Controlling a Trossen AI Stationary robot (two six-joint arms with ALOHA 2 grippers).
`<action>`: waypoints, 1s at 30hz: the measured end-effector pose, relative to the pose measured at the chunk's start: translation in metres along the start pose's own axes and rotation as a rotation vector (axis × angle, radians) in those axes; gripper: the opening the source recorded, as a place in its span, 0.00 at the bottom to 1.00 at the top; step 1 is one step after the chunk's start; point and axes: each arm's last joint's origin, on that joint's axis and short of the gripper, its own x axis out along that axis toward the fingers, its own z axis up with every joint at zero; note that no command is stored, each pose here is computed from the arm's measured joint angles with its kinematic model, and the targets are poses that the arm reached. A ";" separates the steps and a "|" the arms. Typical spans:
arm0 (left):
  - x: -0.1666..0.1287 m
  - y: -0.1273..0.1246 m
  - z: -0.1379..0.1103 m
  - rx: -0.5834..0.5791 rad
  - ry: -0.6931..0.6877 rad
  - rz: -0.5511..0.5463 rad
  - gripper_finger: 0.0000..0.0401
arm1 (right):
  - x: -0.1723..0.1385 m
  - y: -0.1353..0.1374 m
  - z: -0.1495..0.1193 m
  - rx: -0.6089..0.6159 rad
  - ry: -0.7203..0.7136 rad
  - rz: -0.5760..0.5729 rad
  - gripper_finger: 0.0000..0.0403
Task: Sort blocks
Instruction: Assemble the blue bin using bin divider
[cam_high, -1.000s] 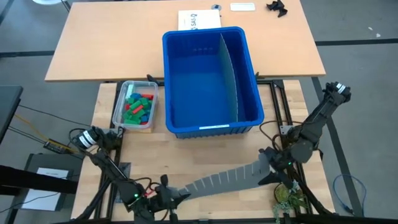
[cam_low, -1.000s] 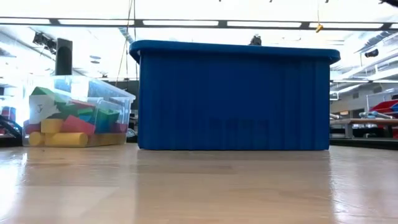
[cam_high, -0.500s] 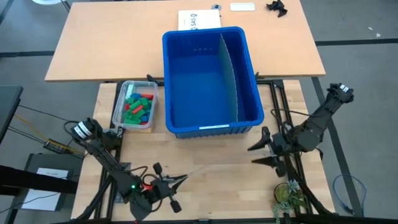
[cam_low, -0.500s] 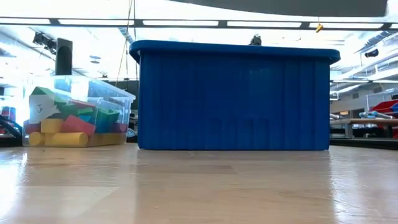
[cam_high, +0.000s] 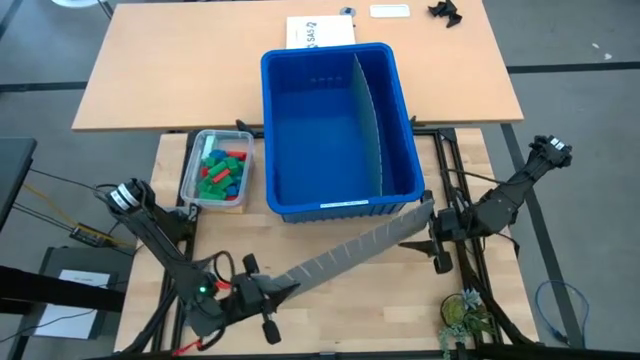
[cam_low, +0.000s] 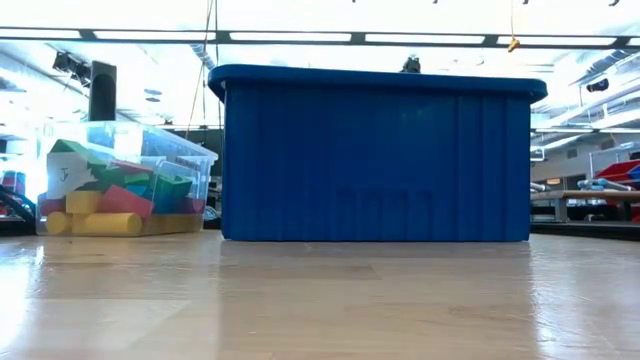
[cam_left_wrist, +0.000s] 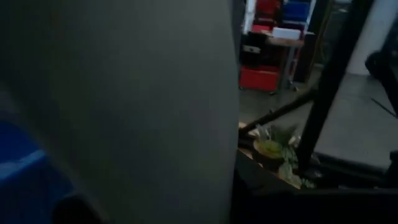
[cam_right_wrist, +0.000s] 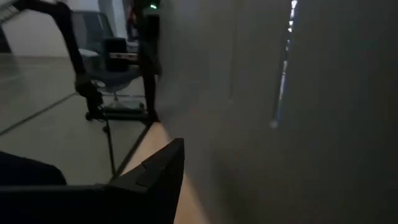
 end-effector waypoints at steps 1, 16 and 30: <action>-0.001 0.002 0.006 -0.004 -0.007 0.010 0.05 | -0.001 0.000 0.002 0.008 -0.013 0.006 0.48; 0.006 0.026 0.059 0.076 -0.080 -0.061 0.05 | 0.010 -0.006 0.011 0.050 -0.126 -0.075 0.61; 0.033 0.032 0.064 0.099 -0.174 -0.138 0.05 | 0.053 -0.002 0.021 0.026 -0.392 0.047 0.57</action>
